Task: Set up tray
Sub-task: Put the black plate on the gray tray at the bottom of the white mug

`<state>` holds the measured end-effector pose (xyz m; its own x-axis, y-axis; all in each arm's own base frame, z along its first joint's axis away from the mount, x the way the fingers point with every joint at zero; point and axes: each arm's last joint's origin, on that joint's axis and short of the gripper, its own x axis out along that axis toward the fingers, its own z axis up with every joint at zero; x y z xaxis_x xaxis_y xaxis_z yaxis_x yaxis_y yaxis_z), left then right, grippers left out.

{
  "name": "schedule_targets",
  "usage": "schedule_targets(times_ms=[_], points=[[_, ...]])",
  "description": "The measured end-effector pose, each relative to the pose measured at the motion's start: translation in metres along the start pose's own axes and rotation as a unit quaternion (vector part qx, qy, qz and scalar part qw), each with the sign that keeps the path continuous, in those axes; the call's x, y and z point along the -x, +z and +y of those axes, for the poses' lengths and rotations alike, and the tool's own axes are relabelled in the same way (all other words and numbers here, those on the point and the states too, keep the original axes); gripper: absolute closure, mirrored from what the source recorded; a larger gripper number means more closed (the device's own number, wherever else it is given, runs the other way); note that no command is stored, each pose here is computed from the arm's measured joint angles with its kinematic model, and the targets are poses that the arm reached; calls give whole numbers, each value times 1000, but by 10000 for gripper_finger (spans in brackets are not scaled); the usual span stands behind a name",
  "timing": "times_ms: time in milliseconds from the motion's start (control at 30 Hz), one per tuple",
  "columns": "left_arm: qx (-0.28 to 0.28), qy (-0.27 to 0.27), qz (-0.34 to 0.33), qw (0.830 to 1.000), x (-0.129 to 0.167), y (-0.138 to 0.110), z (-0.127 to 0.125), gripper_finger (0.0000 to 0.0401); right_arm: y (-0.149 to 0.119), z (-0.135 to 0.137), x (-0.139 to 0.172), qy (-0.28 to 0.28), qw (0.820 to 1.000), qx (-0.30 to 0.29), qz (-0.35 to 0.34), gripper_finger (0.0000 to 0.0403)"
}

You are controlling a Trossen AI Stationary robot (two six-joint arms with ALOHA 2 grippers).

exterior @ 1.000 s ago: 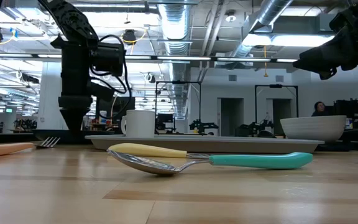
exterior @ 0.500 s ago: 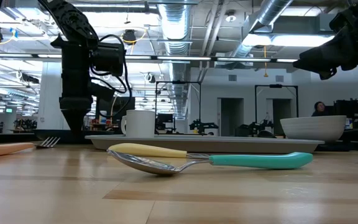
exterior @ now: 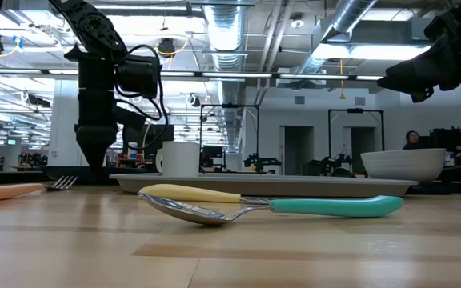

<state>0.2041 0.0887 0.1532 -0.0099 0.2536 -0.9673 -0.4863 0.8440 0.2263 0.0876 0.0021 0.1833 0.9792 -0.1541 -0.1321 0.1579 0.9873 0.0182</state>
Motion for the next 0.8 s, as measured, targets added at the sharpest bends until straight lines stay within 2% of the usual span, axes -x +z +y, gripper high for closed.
schedule_targets(times_ms=[267, 567, 800], points=[[-8, 19, 15, 1000, 15, 4, -3, 400, 0, 0, 0, 0, 1000, 0, -1, 225], [-28, 32, -19, 999, 62, 23, -19, 400, 1, 0, 0, 0, 1000, -1, -3, 225], [-21, 17, 4, 1000, 102, 17, -39, 401, 1, 0, 0, 0, 1000, -1, -3, 225]])
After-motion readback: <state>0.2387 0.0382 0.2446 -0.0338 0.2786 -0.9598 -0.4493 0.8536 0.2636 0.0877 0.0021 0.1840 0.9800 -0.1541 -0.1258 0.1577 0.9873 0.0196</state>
